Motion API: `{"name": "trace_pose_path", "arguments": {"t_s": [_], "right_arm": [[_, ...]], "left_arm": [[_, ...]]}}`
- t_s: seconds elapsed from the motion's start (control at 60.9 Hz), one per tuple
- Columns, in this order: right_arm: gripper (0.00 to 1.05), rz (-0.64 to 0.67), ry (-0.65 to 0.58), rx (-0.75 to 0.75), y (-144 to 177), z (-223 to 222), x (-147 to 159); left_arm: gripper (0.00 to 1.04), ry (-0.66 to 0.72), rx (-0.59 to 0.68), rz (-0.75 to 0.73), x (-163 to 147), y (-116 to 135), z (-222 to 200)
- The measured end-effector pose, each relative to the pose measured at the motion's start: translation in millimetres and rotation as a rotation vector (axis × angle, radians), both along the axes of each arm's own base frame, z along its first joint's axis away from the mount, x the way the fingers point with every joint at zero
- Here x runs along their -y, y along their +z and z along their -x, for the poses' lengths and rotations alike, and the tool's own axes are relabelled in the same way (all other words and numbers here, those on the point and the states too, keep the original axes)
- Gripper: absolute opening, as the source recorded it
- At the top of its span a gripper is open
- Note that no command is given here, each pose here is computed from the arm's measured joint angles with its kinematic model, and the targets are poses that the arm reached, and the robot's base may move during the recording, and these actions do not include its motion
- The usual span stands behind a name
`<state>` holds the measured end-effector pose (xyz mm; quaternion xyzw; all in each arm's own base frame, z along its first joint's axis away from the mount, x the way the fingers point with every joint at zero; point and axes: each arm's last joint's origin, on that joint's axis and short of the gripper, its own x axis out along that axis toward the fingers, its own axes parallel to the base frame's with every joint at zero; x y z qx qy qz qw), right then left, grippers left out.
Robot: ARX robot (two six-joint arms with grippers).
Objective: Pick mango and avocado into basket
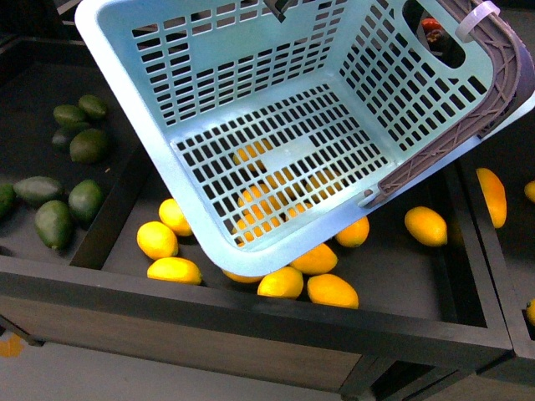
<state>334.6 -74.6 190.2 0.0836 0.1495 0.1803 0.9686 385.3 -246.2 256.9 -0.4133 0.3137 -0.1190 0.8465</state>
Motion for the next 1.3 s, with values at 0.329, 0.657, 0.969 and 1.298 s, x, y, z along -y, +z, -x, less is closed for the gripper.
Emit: {"name": "trace_pose_path", "arguments": {"t_s": [0.329,0.657,0.969,1.298], "right_arm": [[0.65,0.007,0.081,0.016,9,-27,-86],[0.65,-0.015,0.050,0.001,4,-67,-114],[0.97,-0.076,-0.132,0.007,4,-72,-100],[0.70,0.102,-0.396,0.298,25,-10,-67]], "left_arm": [[0.06,0.000,0.000,0.000,0,0,0],[0.06,0.002,0.001,-0.001,0,0,0],[0.06,0.003,-0.004,-0.002,0,-2,0],[0.06,0.002,-0.002,-0.002,0,-1,-1]]}}
